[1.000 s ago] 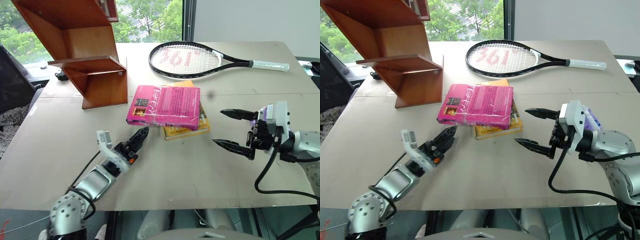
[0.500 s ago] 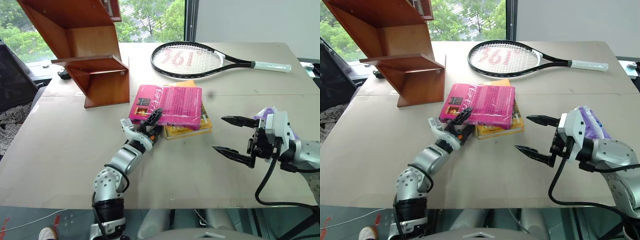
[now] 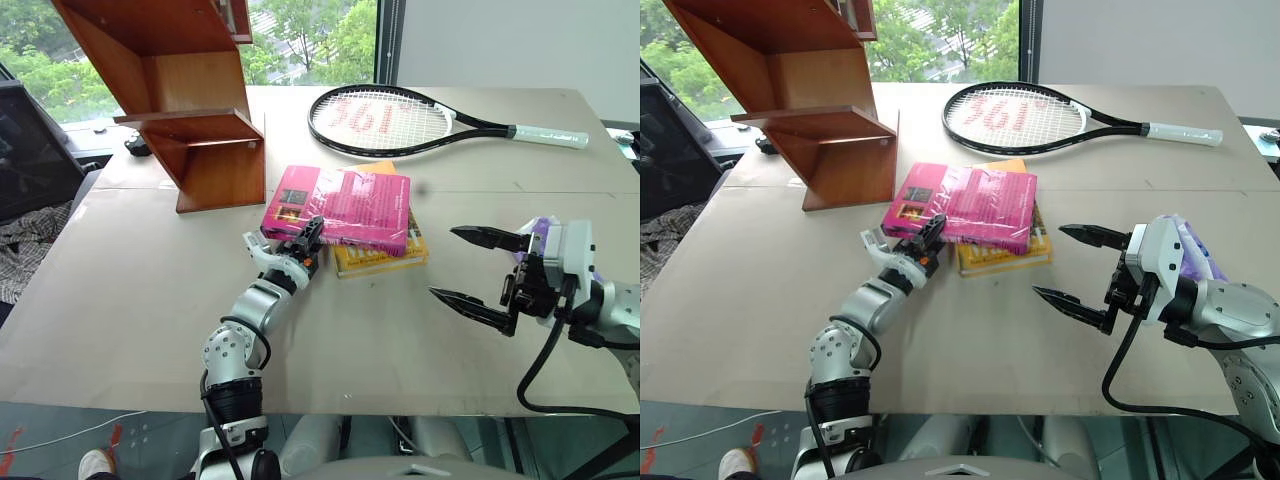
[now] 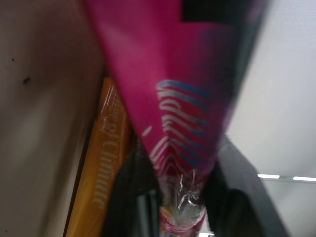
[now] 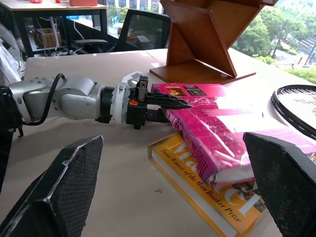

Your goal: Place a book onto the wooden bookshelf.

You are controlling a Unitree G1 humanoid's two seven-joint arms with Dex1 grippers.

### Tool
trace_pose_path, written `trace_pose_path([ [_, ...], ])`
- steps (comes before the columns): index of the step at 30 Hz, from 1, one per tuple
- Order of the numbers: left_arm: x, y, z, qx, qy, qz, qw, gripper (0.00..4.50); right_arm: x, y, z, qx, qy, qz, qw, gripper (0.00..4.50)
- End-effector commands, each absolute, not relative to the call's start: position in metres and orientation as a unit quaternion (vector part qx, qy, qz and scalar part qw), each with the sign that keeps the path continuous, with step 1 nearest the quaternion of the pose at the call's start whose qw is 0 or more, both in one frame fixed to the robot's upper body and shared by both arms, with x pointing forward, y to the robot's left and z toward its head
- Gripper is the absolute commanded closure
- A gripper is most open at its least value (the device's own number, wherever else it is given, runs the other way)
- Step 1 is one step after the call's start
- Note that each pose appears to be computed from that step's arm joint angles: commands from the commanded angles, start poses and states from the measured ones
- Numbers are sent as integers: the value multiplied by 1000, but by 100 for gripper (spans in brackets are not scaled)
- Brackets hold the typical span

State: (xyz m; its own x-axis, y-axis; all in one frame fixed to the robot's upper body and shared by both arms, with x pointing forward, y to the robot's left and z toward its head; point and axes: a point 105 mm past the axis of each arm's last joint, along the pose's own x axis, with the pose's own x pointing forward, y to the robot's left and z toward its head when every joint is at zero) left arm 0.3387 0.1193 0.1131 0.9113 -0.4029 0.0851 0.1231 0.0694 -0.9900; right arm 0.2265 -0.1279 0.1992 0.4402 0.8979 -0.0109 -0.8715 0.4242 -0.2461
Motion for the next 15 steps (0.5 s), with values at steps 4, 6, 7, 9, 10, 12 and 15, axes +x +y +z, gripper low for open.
trace_pose_path([
  [4,321,132,164,-617,40,-238,749,424,223,-126,209,-121,-86,522,840,0],
  [6,316,130,188,-592,18,-263,762,424,224,-127,212,-119,-91,519,842,0],
  [7,312,129,201,-572,5,-279,771,424,225,-127,214,-118,-98,514,844,0],
  [9,305,124,219,-507,-9,-312,804,424,228,-128,221,-109,-116,504,849,0],
  [10,300,118,226,-462,-15,-335,821,424,229,-129,223,-105,-126,500,851,0],
  [12,288,106,243,-355,-32,-385,851,424,230,-130,227,-101,-141,493,852,0],
  [15,277,98,261,-196,-68,-426,881,424,231,-134,231,-99,-150,487,855,0],
])
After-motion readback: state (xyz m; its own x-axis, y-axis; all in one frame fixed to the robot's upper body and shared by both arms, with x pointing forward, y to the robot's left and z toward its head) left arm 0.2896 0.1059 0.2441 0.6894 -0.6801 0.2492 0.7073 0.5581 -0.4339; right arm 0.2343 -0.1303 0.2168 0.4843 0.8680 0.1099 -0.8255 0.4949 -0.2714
